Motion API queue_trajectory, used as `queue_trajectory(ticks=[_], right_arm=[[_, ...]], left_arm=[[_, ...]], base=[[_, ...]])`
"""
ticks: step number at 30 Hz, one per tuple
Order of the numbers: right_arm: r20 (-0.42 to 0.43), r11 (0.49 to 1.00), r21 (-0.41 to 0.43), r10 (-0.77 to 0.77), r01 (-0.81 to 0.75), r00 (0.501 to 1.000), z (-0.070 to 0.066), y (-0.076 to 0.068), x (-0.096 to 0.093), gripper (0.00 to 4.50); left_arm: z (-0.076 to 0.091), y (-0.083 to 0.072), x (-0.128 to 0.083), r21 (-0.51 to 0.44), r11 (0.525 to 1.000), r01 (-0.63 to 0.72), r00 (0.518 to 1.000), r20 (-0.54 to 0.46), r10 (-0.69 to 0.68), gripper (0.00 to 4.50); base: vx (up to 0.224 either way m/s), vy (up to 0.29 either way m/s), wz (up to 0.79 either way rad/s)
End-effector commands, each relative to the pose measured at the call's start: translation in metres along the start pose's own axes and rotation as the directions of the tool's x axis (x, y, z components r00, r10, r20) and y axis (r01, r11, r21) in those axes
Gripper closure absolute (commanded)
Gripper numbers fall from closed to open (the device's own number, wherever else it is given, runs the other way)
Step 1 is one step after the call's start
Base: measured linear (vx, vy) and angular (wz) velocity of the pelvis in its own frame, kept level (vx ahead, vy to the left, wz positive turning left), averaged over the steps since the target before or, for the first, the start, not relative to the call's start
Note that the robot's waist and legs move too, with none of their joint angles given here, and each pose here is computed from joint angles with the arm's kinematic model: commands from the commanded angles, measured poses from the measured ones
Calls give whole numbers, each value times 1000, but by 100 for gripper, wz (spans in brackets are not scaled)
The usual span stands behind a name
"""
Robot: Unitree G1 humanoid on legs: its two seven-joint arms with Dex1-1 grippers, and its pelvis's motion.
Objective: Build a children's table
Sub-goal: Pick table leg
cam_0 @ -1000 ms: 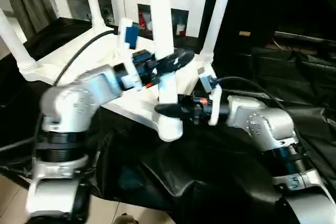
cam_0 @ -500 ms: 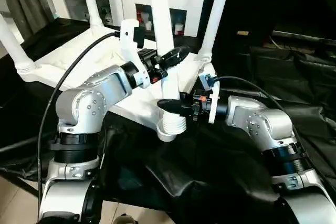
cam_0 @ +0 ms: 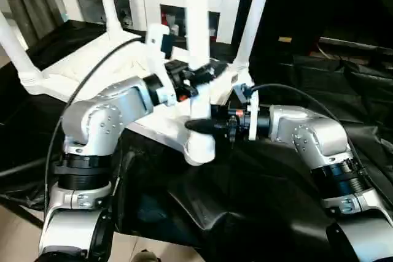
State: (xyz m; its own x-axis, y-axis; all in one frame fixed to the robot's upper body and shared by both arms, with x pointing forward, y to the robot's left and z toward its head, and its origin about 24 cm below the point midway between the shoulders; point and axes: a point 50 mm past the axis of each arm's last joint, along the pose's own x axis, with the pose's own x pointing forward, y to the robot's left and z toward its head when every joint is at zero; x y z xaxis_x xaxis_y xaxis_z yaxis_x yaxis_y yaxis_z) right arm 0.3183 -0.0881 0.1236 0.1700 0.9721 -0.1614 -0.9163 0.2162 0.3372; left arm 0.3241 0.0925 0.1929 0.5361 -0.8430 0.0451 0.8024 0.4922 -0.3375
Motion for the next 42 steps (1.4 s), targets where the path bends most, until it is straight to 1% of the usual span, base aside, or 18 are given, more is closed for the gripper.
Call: queue_trajectory(ticks=[1,6,7,8,10,14,21,23,26,27,28,30,33,37,38,39,40,42], right_arm=[[-31,1000,-10,3,-4,1000,4,-1,-1,144],[-65,1000,18,-12,14,998,0,-4,-1,144],[-65,1000,18,-12,14,998,0,-4,-1,144],[-43,999,39,2,0,999,1,-4,-1,144],[-25,998,55,12,-10,1000,2,-4,0,144],[-14,996,79,33,-32,999,2,-3,1,144],[-39,994,96,53,-49,998,-4,-2,1,144],[-39,994,102,53,-48,998,-4,-3,1,178],[-37,993,110,53,-48,998,-4,-3,2,183],[-37,992,113,54,-49,998,-4,-3,2,198],[-37,992,114,54,-49,998,-4,-3,2,221],[-38,992,116,56,-51,998,-4,-3,3,223],[-40,991,120,61,-56,997,-5,-3,4,248],[-39,991,123,66,-61,997,-5,-2,4,255],[-37,991,123,66,-61,997,-5,-2,5,256],[-35,991,123,66,-61,997,-5,-2,5,256],[-32,991,122,64,-60,997,-5,-2,5,256],[-21,991,120,59,-56,998,-4,-3,5,257]], left_arm=[[8,-7,3,40,999,35,999,0,-35,265],[7,-8,4,52,998,47,999,-3,-47,265],[7,-8,4,52,998,47,999,-3,-47,265],[7,-8,3,52,997,53,999,-4,-53,265],[6,-9,3,49,997,66,998,-5,-66,265],[5,-12,4,51,995,88,996,-11,-87,265],[4,-12,5,51,995,91,996,-12,-91,265],[5,-11,5,50,995,90,996,-11,-89,265],[4,-10,4,50,995,87,996,-11,-87,265],[4,-10,3,50,995,85,996,-12,-85,265],[4,-10,3,50,995,84,996,-12,-84,265],[5,-9,2,49,996,78,997,-10,-77,266],[7,-7,1,47,996,70,998,-5,-70,266],[8,-6,1,56,997,61,998,1,-61,266],[8,-4,1,57,998,27,1000,0,-27,231],[8,-2,1,42,999,11,1000,4,-11,210],[7,-1,0,31,1000,4,1000,4,-4,196],[6,0,-1,23,1000,7,1000,11,-8,193]], base=[[0,0,0],[0,0,0],[0,0,0],[0,0,0],[0,0,0],[0,0,0],[0,0,0],[0,0,0],[0,0,0],[0,0,0],[0,0,0],[0,0,0],[0,0,0],[0,0,0],[0,0,0],[0,0,0],[0,0,0],[0,0,0]])
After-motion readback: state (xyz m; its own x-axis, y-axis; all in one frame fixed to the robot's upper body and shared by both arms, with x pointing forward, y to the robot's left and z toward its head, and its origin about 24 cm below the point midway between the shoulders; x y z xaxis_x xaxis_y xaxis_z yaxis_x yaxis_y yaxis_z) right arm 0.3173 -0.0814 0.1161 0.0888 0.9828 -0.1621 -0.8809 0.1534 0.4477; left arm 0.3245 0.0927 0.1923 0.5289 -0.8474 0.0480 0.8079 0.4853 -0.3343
